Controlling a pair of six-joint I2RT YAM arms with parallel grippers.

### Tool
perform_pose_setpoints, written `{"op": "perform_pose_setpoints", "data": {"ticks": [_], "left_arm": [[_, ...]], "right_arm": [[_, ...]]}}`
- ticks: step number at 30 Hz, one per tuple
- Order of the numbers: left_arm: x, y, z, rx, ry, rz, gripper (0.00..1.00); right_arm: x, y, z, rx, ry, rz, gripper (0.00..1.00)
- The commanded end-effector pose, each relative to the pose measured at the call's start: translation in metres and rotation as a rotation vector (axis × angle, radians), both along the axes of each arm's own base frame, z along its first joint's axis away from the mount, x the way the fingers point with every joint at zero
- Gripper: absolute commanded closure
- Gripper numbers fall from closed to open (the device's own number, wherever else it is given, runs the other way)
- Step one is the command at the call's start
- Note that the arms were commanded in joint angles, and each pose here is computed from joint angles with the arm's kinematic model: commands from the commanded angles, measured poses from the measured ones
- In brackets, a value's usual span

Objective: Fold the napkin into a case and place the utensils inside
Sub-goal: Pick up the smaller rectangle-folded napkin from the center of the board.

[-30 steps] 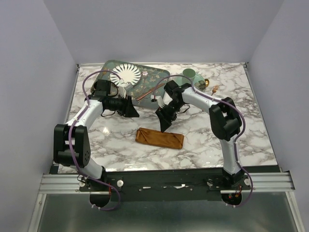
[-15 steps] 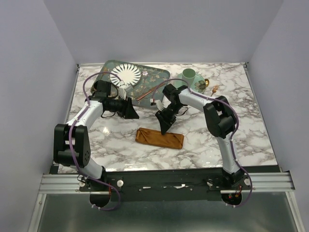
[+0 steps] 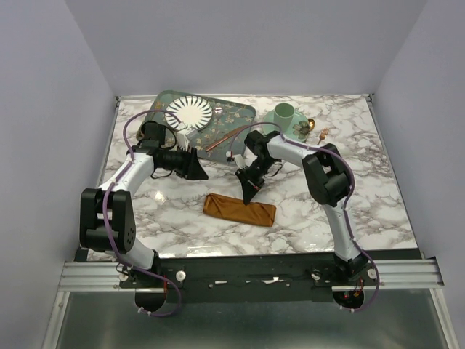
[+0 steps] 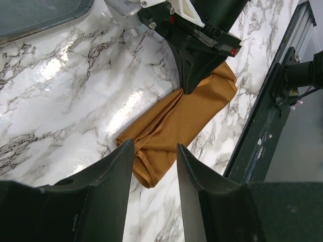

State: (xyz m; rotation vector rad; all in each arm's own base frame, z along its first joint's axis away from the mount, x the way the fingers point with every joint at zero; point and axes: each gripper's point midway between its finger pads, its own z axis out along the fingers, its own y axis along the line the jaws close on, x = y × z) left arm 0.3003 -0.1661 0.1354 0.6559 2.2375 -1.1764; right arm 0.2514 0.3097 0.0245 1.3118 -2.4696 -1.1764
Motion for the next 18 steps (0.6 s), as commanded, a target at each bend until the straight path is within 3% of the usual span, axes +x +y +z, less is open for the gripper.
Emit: {"op": "perform_pose_setpoints", "data": {"ticks": [1,6,10,13,18], "left_arm": [[0.002,0.008,0.003,0.011,-0.028,0.024,0.51],[0.012,0.016,0.006,-0.002,-0.027,0.076,0.48],[0.023,0.024,0.013,0.018,-0.064,0.114,0.38],[0.035,0.033,0.021,0.066,-0.131,0.143,0.01],[0.055,0.046,0.040,0.134,-0.247,0.201,0.01]], "right_arm": [[0.000,0.004,0.017,0.027,-0.027,0.010,0.99],[0.018,-0.002,0.038,0.018,-0.188,0.022,0.99],[0.043,-0.008,0.064,0.011,-0.403,0.032,0.99],[0.062,-0.012,0.073,-0.008,-0.538,0.044,0.99],[0.097,-0.019,0.091,-0.046,-0.783,0.041,0.99]]}}
